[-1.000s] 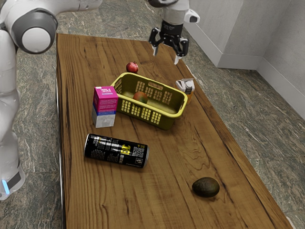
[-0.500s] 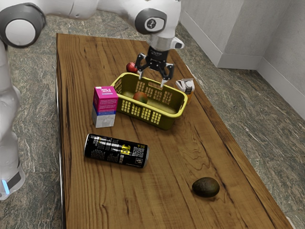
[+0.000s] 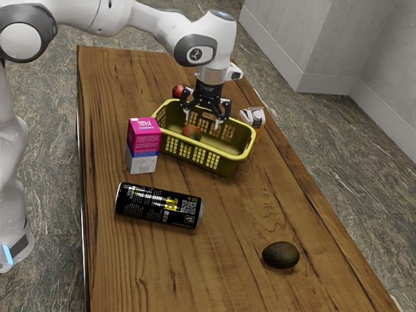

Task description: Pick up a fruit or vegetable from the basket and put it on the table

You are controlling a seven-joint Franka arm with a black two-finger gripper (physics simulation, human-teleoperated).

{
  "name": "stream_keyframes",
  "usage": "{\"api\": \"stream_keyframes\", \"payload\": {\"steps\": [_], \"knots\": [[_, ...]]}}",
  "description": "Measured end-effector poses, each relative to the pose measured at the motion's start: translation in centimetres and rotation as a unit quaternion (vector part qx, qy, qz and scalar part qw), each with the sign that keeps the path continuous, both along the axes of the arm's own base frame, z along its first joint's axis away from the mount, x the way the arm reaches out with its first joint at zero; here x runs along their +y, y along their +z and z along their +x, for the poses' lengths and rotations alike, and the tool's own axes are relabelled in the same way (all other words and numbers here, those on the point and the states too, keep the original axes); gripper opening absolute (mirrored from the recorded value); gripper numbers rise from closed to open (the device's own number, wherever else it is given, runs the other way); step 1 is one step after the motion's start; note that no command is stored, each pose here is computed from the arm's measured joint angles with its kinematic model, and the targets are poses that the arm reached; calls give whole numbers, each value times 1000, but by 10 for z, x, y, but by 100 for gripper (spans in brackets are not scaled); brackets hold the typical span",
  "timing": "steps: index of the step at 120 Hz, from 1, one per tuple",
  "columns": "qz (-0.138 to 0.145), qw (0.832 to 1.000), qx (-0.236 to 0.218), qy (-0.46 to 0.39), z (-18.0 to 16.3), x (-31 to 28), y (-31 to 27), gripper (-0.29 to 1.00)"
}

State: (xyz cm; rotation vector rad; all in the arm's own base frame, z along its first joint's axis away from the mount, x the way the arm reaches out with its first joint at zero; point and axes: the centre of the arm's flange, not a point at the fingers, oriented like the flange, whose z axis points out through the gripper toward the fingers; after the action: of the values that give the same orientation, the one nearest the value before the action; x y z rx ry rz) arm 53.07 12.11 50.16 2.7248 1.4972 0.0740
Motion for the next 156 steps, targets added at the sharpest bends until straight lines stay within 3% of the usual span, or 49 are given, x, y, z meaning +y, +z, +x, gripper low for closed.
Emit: {"api": "stream_keyframes", "payload": {"steps": [156], "knots": [[23,999,30,36,-4,34,-58,70]]}}
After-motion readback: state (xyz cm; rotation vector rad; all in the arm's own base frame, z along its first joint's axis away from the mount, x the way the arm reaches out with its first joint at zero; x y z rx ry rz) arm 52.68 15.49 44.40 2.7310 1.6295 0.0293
